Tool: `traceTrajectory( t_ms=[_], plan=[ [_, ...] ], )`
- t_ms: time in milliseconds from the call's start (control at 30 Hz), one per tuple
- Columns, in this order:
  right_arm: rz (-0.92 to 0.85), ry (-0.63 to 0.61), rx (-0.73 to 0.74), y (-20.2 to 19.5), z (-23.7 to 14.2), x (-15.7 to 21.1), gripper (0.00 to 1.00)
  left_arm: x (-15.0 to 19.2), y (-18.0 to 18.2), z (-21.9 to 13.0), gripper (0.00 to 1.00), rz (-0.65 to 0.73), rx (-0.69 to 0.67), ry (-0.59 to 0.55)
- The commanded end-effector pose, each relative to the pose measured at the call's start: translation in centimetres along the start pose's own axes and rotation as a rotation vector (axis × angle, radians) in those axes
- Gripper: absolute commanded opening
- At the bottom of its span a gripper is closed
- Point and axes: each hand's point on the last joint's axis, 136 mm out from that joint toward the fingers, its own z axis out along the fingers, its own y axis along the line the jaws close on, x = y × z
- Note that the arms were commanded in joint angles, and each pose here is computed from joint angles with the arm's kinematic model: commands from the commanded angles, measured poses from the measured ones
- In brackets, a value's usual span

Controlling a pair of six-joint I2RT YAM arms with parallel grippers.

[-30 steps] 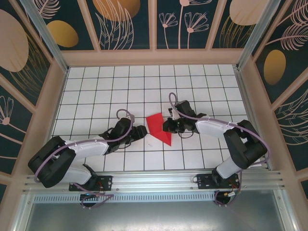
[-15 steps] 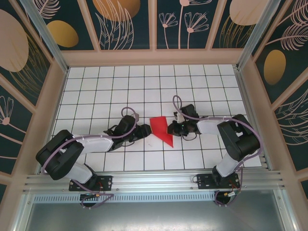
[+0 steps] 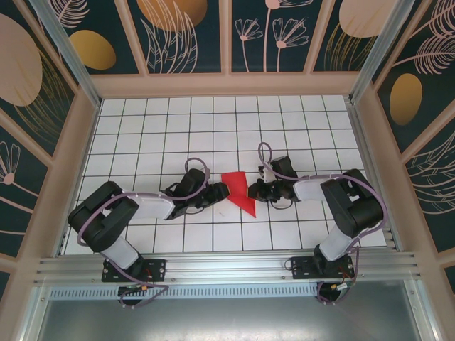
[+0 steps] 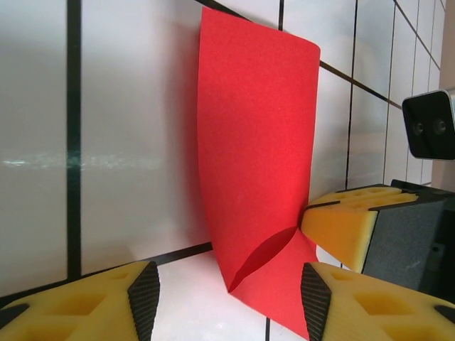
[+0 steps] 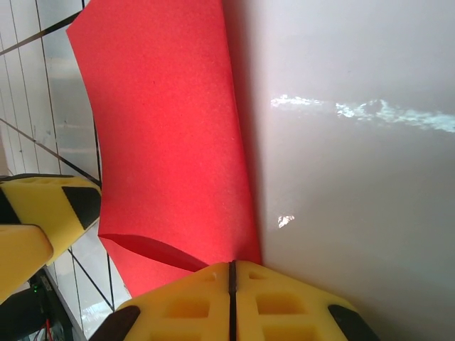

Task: Fold a paper plane with a square sheet of paper (pick it up from the middle)
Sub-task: Fold the wing for the fifth time at the center of the table.

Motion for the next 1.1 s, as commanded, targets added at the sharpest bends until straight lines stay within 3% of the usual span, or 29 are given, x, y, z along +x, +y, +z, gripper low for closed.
traceTrajectory(
  t_ms=[0,633,800,933,1067],
  plan=[
    [0.033,0.019,0.014,-1.4,0.3,0.9,0.10,-0.4,-2.1,0.7,0.54,-0.029,0.083,0.007],
    [0.037,0.015,-0.019,-1.4,0.4,0.8,0.10,-0.3,-4.1,2.2,0.40,-0.037,0.163,0.047],
    [0.016,0.001,-0.031,-0.9,0.1,0.4,0.12,-0.4,-4.5,2.6,0.28,-0.032,0.188,0.048],
    [-0.011,-0.019,-0.033,-0.3,-0.4,-0.1,0.15,-0.8,-4.7,2.5,0.11,-0.029,0.192,0.029],
    [-0.064,-0.095,-0.012,0.7,-2.0,-1.2,0.23,-1.4,-4.5,2.1,0.00,-0.040,0.169,-0.007]
  ],
)
